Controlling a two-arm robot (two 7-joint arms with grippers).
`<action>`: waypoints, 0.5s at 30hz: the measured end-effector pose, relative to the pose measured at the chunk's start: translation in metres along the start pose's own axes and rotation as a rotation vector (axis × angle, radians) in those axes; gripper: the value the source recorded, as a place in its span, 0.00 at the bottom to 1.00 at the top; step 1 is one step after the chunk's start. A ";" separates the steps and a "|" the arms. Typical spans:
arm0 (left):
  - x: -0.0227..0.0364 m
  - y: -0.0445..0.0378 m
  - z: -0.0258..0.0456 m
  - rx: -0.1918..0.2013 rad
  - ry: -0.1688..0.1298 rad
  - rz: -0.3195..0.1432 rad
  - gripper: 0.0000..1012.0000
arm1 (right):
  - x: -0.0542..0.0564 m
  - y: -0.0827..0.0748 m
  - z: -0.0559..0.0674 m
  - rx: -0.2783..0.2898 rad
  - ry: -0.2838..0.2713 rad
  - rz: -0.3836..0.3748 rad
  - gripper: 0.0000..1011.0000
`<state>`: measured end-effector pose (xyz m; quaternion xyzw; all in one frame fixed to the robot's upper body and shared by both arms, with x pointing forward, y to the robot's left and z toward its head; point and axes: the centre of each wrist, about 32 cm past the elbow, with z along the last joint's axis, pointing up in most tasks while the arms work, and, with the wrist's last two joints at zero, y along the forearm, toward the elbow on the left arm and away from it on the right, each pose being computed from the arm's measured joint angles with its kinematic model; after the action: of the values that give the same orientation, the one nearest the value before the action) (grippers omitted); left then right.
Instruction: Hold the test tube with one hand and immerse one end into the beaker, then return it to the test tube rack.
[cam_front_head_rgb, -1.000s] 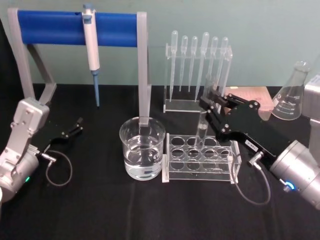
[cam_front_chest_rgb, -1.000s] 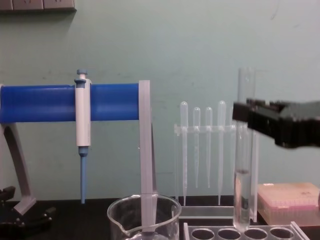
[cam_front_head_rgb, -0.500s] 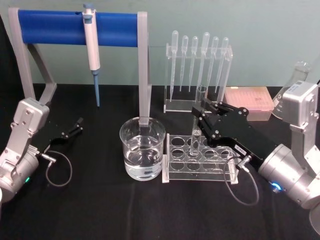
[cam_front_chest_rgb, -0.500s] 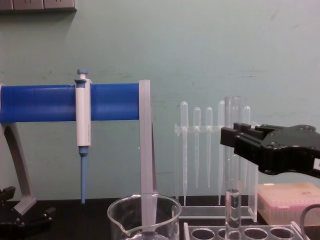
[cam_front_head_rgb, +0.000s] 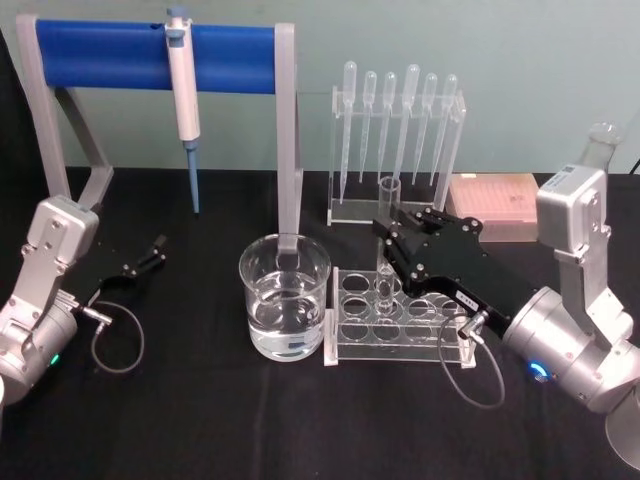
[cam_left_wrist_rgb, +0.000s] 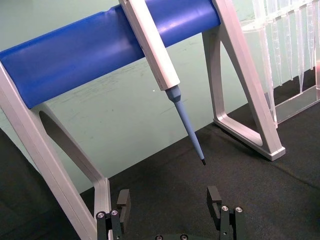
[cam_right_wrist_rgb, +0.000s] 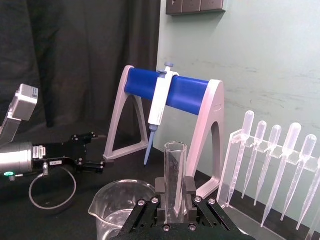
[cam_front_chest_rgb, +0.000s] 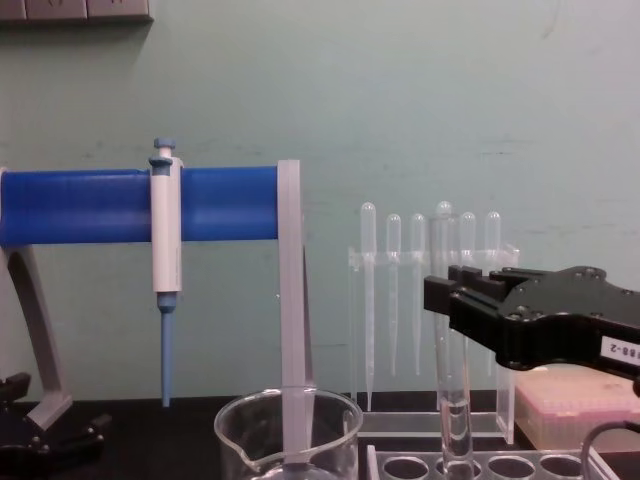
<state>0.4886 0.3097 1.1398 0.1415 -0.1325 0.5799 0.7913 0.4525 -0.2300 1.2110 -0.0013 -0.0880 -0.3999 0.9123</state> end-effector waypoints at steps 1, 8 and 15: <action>0.0000 0.0000 0.0000 0.000 0.000 0.000 0.99 | 0.000 0.000 0.000 -0.002 -0.001 0.001 0.22; 0.0000 0.0000 0.0000 0.000 0.000 0.000 0.99 | 0.000 0.004 -0.006 -0.030 -0.006 0.006 0.22; 0.0000 0.0000 0.0000 0.000 0.000 0.000 0.99 | 0.000 0.006 -0.016 -0.055 0.002 0.003 0.22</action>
<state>0.4886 0.3097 1.1398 0.1415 -0.1325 0.5799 0.7913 0.4594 -0.2272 1.1960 -0.0262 -0.0764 -0.4009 0.9126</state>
